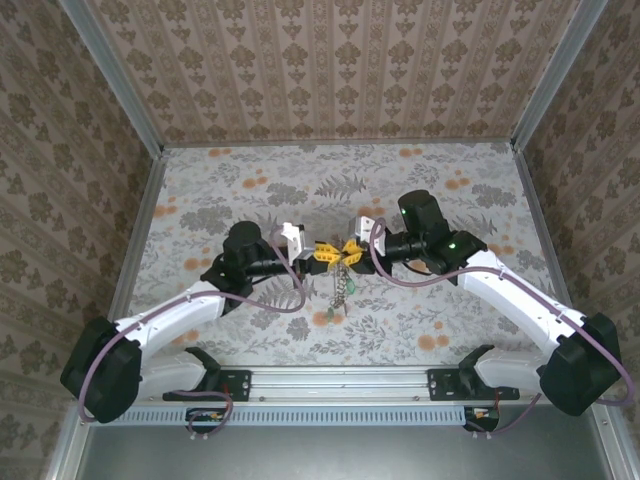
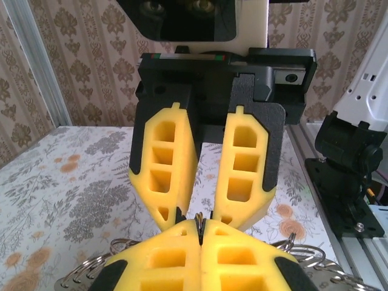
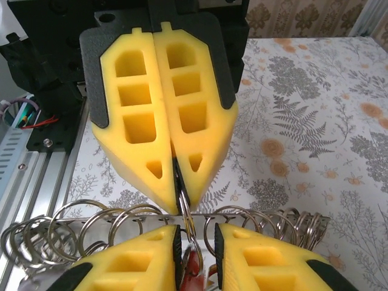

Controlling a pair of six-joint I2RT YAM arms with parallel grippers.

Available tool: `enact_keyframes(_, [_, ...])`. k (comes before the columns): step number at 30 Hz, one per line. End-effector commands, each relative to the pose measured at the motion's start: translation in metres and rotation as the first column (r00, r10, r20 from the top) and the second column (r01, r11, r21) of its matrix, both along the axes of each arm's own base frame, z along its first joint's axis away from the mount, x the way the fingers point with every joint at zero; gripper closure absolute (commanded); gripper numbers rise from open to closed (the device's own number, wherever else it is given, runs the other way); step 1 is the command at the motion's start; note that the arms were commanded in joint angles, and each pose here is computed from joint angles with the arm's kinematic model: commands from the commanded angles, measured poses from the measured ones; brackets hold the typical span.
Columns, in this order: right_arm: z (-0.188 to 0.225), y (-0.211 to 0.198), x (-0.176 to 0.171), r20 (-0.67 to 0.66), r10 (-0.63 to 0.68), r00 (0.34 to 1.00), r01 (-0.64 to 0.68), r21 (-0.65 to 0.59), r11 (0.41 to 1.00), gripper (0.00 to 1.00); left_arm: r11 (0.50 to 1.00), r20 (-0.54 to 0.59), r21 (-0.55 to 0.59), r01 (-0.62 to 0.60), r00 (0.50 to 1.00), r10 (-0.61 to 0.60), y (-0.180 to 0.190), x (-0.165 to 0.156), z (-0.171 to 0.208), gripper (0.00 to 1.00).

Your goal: Put the keys on the keyring

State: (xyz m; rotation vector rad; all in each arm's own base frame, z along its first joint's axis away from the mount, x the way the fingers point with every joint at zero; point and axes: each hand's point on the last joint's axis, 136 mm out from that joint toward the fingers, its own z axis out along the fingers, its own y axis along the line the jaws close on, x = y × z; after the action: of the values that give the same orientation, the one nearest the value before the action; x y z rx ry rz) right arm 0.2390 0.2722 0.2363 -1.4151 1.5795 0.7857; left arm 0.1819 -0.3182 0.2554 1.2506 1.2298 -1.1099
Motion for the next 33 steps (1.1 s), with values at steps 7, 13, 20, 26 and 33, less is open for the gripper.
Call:
enact_keyframes(7, [0.003, 0.003, -0.009, -0.035, 0.046, 0.998, -0.044, 0.055, 0.997, 0.81, 0.994, 0.045, -0.091, 0.059, 0.997, -0.055, 0.000, -0.006, 0.026, 1.00])
enact_keyframes(13, [0.007, 0.009, -0.013, -0.067, 0.087, 0.994, -0.080, 0.100, 0.992, 0.81, 0.992, 0.047, -0.114, 0.056, 0.998, -0.051, -0.002, -0.005, 0.027, 1.00])
enact_keyframes(20, [0.006, 0.008, -0.012, -0.072, 0.082, 0.994, -0.076, 0.077, 0.994, 1.00, 0.995, 0.006, -0.099, 0.029, 1.000, -0.028, -0.002, 0.000, 0.013, 1.00])
enact_keyframes(26, [0.003, -0.003, -0.009, -0.019, 0.041, 0.999, -0.041, -0.007, 0.999, 1.00, 0.998, -0.023, 0.061, -0.004, 1.000, 0.005, 0.006, -0.001, -0.014, 0.82])
enact_keyframes(33, [-0.002, -0.004, -0.015, -0.016, 0.066, 0.998, -0.068, -0.105, 0.992, 1.00, 0.955, -0.061, 0.292, 0.058, 0.997, -0.042, 0.015, -0.013, -0.043, 0.75])
